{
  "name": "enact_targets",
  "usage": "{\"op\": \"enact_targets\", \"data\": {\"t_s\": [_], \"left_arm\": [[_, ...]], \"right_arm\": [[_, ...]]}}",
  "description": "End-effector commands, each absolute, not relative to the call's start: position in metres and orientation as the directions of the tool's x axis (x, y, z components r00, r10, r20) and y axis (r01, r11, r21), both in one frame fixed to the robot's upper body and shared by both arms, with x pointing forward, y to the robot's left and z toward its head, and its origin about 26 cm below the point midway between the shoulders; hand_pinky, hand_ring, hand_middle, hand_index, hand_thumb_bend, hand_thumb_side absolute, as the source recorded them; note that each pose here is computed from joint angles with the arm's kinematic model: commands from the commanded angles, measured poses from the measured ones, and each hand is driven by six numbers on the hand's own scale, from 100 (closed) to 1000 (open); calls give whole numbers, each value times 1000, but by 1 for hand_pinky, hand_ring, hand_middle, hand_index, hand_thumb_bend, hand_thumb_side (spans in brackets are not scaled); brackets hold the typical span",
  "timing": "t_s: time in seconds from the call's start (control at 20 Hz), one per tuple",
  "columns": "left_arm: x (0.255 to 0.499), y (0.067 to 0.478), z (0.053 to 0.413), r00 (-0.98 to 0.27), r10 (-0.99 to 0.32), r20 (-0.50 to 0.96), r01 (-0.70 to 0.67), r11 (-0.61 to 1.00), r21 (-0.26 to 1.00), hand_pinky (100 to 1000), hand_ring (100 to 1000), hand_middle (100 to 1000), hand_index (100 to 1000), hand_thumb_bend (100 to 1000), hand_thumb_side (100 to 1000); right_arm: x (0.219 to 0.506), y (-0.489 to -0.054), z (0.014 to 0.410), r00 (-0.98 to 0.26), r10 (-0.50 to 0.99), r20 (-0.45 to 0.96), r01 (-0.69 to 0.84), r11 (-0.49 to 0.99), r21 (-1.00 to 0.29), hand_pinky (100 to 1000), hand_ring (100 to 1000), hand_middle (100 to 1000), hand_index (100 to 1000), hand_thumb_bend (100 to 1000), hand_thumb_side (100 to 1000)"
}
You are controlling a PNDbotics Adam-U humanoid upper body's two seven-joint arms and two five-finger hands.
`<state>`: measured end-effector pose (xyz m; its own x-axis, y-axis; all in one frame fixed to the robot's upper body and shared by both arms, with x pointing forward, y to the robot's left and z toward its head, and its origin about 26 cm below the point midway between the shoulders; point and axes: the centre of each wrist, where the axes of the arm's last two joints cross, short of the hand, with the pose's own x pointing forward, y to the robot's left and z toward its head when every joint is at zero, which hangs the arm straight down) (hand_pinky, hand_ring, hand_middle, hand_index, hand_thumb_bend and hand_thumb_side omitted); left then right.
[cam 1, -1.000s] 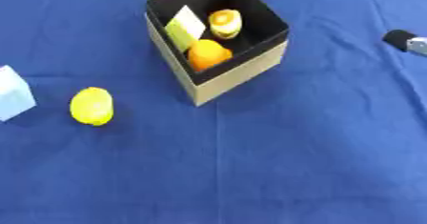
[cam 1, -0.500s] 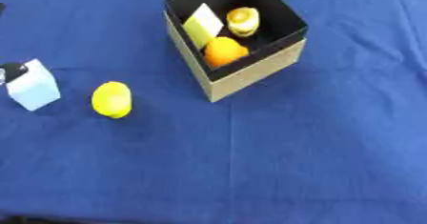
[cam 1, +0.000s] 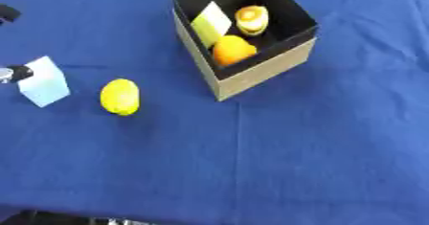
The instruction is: Pick up objects on the table and place them in the box.
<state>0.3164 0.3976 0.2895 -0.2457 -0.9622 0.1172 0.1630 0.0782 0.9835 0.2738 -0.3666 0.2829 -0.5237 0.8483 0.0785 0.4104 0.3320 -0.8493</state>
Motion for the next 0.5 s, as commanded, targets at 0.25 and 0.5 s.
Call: {"op": "enact_targets", "data": {"t_s": [0.25,0.5], "left_arm": [[325,412,302,-210,-976,59,254,3,967,892,854,817,906,583,387],[333,419,294,-170,-984,46,283,-4,959,890,851,813,904,591,386]], "right_arm": [[271,-366,290,-512,855,82,462,355,-813,807,800,721,772,321,220],[271,-365,291,-516,853,85,472,365,-802,805,796,716,769,315,222]]}}
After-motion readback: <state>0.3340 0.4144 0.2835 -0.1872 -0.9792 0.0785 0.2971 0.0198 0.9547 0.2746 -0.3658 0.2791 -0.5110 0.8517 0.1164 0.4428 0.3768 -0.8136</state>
